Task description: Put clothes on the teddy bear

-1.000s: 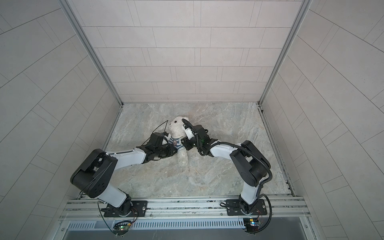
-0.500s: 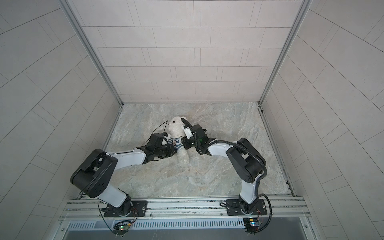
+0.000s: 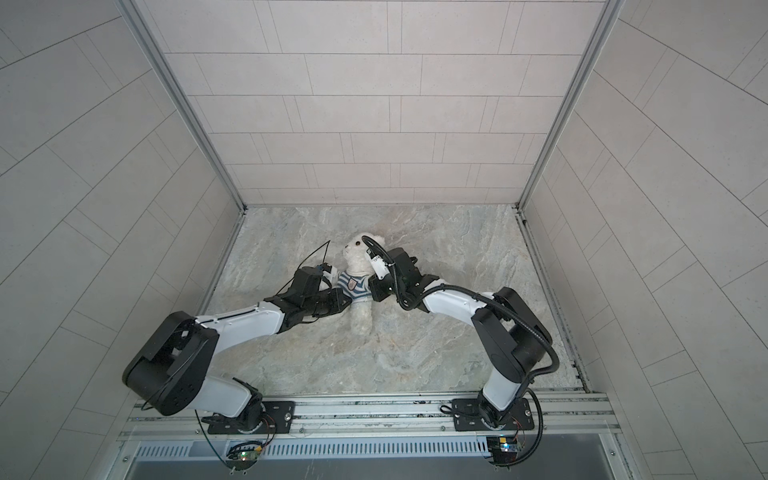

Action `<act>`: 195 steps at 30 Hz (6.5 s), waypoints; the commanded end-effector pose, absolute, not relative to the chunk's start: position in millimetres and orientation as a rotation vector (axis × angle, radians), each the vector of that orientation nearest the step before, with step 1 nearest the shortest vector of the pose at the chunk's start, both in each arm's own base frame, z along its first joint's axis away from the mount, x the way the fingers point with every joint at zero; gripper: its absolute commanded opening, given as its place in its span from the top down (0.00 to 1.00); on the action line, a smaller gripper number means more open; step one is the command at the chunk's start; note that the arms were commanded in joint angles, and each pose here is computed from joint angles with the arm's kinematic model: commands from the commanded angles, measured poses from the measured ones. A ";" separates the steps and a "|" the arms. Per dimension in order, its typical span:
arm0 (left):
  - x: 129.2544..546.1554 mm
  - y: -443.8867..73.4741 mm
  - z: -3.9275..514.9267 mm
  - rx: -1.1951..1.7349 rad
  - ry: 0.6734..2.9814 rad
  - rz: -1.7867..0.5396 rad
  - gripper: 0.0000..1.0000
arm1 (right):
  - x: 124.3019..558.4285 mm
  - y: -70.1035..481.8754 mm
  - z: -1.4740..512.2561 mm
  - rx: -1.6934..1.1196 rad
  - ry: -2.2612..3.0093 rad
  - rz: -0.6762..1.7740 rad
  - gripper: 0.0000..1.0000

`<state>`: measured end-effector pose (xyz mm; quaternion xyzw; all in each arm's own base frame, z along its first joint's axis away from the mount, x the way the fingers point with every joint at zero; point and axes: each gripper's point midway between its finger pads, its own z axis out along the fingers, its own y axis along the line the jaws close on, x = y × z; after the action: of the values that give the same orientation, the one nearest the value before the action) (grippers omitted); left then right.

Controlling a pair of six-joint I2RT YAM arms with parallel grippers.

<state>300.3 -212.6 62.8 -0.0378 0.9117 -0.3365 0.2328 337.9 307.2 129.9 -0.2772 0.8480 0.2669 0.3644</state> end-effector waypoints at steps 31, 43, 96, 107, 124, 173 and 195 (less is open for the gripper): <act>259.7 -236.7 71.0 -0.071 2.516 -0.939 1.00 | 237.4 250.9 149.8 -0.723 2.115 0.726 0.43; 246.8 -263.5 77.9 -0.051 2.505 -1.022 1.00 | 196.8 245.6 136.8 -0.870 2.170 0.565 0.40; 186.9 -293.1 102.4 0.321 2.533 -0.892 0.98 | 190.0 221.5 116.2 -0.675 2.073 0.689 1.00; 189.2 -270.5 151.4 0.432 2.512 -0.770 0.66 | 182.8 223.9 107.0 -0.789 2.058 0.666 1.00; 254.5 -324.9 126.0 0.613 2.571 -0.578 0.39 | 191.5 188.3 81.6 -0.448 2.208 0.606 1.00; 211.0 -344.2 103.9 0.611 2.588 -0.765 0.68 | 195.3 173.0 95.4 -0.328 2.171 0.596 0.61; 193.1 -346.4 63.4 0.532 2.650 -0.806 0.74 | 205.6 158.8 50.5 -0.117 2.353 0.463 0.51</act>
<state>198.5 -356.0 82.2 0.1929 0.9162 -0.3034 0.1768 206.5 173.7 60.7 -0.0824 0.9069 0.1969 0.3633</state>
